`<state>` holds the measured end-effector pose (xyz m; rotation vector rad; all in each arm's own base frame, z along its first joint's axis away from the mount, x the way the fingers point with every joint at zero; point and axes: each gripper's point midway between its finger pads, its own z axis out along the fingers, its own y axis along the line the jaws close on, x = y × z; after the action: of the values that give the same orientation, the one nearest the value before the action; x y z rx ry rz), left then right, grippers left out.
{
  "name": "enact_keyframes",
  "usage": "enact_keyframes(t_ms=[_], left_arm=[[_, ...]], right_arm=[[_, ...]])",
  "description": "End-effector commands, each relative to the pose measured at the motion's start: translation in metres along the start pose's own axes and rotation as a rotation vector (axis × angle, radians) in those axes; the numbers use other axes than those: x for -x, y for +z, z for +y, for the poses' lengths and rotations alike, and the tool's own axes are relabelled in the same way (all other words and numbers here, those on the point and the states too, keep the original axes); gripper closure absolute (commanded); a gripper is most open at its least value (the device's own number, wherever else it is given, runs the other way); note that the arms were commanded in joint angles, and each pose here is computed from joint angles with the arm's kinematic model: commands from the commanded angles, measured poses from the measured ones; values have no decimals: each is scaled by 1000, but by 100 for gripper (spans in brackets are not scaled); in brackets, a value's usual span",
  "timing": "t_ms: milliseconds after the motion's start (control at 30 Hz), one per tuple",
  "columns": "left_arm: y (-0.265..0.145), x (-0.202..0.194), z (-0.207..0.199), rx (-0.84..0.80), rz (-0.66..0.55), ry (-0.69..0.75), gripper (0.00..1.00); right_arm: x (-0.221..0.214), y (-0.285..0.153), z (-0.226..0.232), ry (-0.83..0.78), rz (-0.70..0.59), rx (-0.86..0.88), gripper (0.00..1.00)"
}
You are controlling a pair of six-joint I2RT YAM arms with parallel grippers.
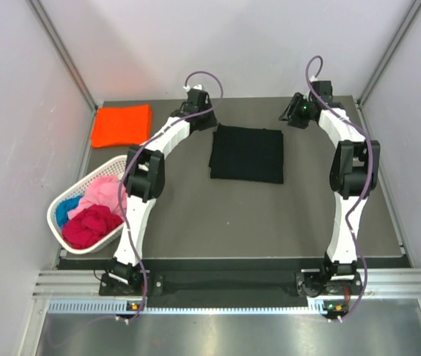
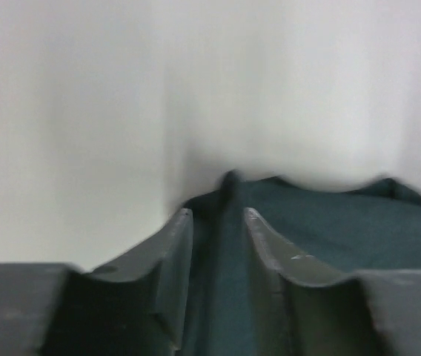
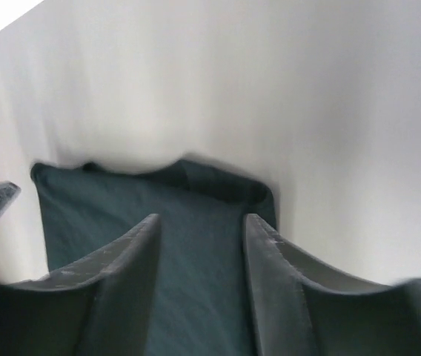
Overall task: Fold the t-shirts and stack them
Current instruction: Fold the tshirt, then neatly place the folded tshirt to the corner
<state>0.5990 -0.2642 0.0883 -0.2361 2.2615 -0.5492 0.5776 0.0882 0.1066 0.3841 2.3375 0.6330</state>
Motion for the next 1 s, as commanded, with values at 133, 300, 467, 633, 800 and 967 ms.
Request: enact_keyframes(t_ms=[133,300,467,633,800,967], left_arm=[[-79,-16,5,-32,99,77,52],[-103,-76,-3,-98,248,120,52],[-115,-116,0,-150,323,98,51],[-111,-145,19,-113,395,86,50],[-100,-163,38,-61,428,93,54],[-111,-165,30,-105,425,65,95]], right_arm=[[-50,-67,13,-128,139,106,45],[-97,-96,8,-155,208,142,44],[-136,-100,-10,-141,259,134,43],[-164,-90,-19,-122,301,158,43],[-177,-80,-28,-103,302,159,46],[-188,-82,-29,-96,314,168,65]])
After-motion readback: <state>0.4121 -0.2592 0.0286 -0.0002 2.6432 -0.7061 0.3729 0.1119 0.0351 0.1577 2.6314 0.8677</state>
